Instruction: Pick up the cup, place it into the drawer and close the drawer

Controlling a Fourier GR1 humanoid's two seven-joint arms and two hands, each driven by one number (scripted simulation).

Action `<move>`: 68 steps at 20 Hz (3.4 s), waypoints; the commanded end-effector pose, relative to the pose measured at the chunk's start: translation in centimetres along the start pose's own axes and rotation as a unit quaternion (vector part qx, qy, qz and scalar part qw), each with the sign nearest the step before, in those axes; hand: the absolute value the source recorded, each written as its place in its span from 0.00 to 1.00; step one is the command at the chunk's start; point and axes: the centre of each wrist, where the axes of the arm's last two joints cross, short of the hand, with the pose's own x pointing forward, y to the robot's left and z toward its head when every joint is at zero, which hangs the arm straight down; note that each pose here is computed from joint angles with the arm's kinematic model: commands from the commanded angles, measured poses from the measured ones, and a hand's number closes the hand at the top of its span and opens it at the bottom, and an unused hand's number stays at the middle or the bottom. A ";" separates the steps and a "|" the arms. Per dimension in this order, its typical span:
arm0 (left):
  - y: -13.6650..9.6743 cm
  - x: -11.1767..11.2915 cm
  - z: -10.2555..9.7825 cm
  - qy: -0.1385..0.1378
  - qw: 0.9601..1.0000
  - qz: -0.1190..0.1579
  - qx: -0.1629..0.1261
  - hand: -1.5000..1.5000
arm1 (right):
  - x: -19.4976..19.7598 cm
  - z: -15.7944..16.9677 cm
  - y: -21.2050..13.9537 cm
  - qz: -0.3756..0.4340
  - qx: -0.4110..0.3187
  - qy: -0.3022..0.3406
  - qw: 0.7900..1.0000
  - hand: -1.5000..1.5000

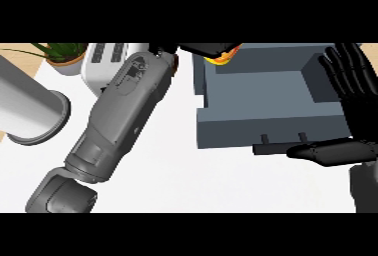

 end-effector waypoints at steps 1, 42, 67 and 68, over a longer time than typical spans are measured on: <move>-2.2 0.8 -1.2 0.049 0.998 -0.044 0.006 1.00 | 0.4 -0.6 0.0 -0.001 0.000 -0.015 1.000 0.00; -1.7 -4.3 2.2 0.053 0.995 0.074 0.041 0.00 | 0.5 -1.2 4.5 0.200 0.357 0.077 0.909 0.00; 6.4 -7.9 7.7 0.043 0.987 0.149 0.041 0.00 | -16.4 -6.1 0.9 0.269 0.238 0.167 0.918 1.00; 6.3 -7.3 7.4 0.038 0.988 0.144 0.037 0.00 | -15.3 -8.1 1.1 0.275 0.230 0.170 0.918 1.00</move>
